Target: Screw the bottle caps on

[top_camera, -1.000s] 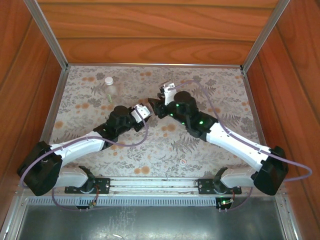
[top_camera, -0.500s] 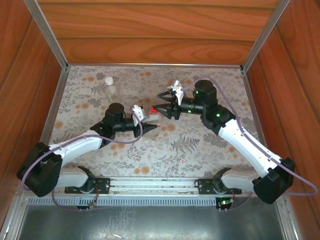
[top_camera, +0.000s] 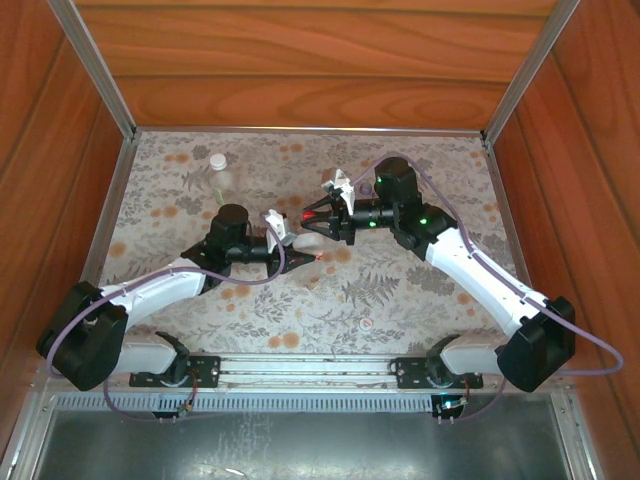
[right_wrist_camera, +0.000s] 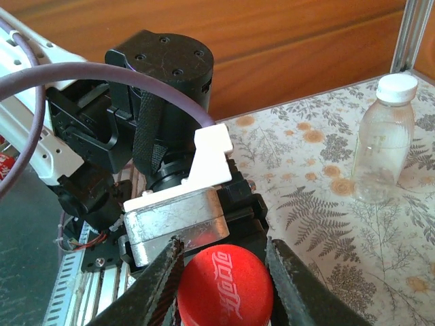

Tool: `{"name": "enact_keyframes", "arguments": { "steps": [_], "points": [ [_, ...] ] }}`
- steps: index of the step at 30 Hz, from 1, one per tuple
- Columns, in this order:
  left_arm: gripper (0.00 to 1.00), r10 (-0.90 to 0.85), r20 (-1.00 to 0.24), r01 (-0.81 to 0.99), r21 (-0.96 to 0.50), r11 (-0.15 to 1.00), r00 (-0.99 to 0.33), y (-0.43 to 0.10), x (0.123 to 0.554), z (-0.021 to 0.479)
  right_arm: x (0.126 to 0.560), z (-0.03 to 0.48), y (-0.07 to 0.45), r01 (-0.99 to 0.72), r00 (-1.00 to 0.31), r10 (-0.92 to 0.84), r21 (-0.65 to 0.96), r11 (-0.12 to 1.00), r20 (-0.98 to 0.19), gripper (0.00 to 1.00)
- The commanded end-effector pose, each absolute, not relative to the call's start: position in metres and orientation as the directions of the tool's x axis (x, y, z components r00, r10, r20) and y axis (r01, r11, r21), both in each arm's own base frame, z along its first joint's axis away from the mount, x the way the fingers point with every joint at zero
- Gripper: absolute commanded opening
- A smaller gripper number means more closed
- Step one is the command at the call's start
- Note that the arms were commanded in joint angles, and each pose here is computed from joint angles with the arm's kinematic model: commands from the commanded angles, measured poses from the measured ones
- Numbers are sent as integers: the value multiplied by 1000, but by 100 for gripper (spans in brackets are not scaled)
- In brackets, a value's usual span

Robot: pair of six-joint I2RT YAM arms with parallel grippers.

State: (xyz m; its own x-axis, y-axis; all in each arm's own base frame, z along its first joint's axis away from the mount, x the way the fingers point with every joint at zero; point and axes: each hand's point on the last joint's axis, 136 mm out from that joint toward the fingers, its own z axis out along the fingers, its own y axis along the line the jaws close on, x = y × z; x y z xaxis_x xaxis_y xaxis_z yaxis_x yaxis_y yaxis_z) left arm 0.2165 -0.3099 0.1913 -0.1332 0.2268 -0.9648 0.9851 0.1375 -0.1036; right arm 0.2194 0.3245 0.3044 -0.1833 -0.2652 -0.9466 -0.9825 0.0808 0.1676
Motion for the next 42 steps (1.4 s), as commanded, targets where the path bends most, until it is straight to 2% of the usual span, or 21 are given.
{"name": "enact_keyframes", "arguments": {
  "steps": [1, 2, 3, 5, 8, 11, 13, 18, 22, 26, 30, 34, 37, 39, 42],
  "points": [
    [41, 216, -971, 984, -61, 170, -98, -310, 227, 202, 217, 314, 325, -984, -180, -252, 171, 58, -951, 19],
    [41, 219, -971, 978, -46, 202, -91, -308, 232, 202, 221, 314, 325, -982, -188, -248, 174, 77, -950, 17],
    [41, 231, -969, 963, -22, 267, -86, -304, 243, 201, 227, 314, 326, -976, -209, -238, 187, 115, -949, 11],
    [41, 252, -964, 912, 23, 409, -88, -295, 267, 199, 249, 308, 327, -945, -274, -208, 223, 240, -939, 1],
    [41, 319, -945, 783, 148, 604, -67, -280, 298, 197, 276, 291, 327, -863, -349, -185, 238, 446, -919, 0],
    [41, 408, -913, 699, 272, 661, -31, -278, 308, 193, 286, 282, 328, -783, -317, -192, 142, 606, -929, 0],
    [41, 407, -913, 699, 268, 663, -36, -279, 307, 191, 292, 281, 323, -725, -332, -173, 134, 676, -927, 0],
    [42, 394, -918, 742, 233, 629, -46, -284, 299, 185, 290, 285, 323, -743, -291, -198, 90, 663, -936, 0],
    [48, 372, -926, 760, 198, 619, -62, -287, 296, 185, 283, 287, 334, -793, -271, -229, 82, 603, -935, 1],
    [66, 360, -931, 771, 181, 610, -65, -288, 292, 186, 286, 293, 334, -795, -262, -227, 77, 601, -938, 1],
    [73, 353, -933, 777, 176, 605, -63, -287, 289, 187, 287, 296, 331, -793, -256, -235, 65, 606, -938, 1],
    [86, 316, -946, 818, 122, 561, -76, -289, 281, 189, 281, 297, 329, -817, -256, -240, 77, 571, -936, 1],
    [90, 288, -954, 863, 73, 500, -87, -292, 271, 189, 275, 302, 326, -850, -249, -231, 98, 518, -941, 2],
    [91, 275, -958, 914, 35, 404, -84, -298, 256, 187, 262, 307, 326, -901, -227, -220, 119, 418, -949, 1],
    [91, 263, -961, 944, 7, 329, -84, -302, 246, 187, 243, 315, 326, -953, -192, -218, 128, 276, -957, 1]
  ]
}}
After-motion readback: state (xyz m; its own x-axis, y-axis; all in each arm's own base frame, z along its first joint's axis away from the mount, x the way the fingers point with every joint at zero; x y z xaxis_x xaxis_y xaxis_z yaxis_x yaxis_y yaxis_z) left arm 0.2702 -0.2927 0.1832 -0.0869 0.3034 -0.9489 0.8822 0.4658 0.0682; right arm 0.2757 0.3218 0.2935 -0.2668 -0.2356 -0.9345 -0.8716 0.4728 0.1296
